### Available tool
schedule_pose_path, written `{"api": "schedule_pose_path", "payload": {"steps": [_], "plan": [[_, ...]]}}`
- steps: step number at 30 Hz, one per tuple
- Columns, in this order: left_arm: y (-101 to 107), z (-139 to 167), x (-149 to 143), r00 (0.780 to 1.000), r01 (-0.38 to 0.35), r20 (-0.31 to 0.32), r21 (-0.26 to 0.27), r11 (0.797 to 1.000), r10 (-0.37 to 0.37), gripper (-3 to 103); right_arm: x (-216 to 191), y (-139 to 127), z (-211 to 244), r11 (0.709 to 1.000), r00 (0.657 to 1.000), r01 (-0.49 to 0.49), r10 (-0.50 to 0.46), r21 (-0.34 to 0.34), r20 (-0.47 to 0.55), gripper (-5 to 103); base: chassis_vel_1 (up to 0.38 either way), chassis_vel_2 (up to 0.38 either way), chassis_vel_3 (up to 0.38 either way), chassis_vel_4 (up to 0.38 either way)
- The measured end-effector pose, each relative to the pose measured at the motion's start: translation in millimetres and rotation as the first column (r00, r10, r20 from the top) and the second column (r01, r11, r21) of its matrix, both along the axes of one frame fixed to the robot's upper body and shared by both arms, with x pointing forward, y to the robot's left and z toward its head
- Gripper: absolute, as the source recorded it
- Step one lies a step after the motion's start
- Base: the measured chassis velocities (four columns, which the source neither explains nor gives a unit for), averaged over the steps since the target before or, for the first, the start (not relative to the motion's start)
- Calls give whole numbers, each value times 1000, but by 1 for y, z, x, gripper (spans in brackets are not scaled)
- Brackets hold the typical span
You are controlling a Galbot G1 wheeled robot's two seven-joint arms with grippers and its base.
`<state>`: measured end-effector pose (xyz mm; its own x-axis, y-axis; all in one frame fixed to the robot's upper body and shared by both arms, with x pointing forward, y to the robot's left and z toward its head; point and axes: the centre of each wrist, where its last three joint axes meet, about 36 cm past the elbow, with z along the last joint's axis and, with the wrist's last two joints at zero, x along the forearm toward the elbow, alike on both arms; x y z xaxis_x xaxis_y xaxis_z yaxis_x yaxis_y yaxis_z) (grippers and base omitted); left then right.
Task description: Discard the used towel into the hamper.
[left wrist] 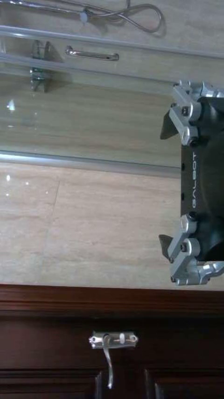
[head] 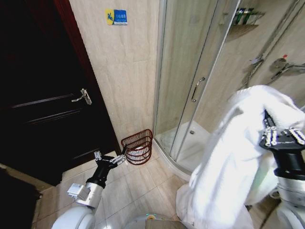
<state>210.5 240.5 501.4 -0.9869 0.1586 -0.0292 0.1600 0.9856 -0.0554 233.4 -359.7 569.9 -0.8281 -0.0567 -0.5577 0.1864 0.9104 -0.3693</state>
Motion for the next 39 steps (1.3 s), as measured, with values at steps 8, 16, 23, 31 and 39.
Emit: {"api": "schedule_pose_path", "payload": {"steps": [8, 16, 23, 31, 39], "plan": [[0, 0, 0, 1000, 0, 0, 0, 1000, 0, 99, 0, 1, 1, 1000, 1000, -1, 1, 1, 2, 10, 0, 0, 0, 0], [0, 0, 0, 1000, 0, 0, 0, 1000, 0, 99, 1, 6, 10, 1000, 1000, -15, 15, 9, 23, 10, 0, 0, 0, 0], [0, 0, 0, 1000, 0, 0, 0, 1000, 0, 99, 8, 8, 20, 997, 997, -47, 43, 63, 61, 10, 0, 0, 0, 0], [0, 0, 0, 1000, 0, 0, 0, 1000, 0, 99, 12, 6, 28, 992, 996, -67, 59, 110, 72, 10, 0, 0, 0, 0], [0, 0, 0, 1000, 0, 0, 0, 1000, 0, 99, 14, 4, 36, 992, 995, -73, 65, 102, 82, 10, 0, 0, 0, 0]]}}
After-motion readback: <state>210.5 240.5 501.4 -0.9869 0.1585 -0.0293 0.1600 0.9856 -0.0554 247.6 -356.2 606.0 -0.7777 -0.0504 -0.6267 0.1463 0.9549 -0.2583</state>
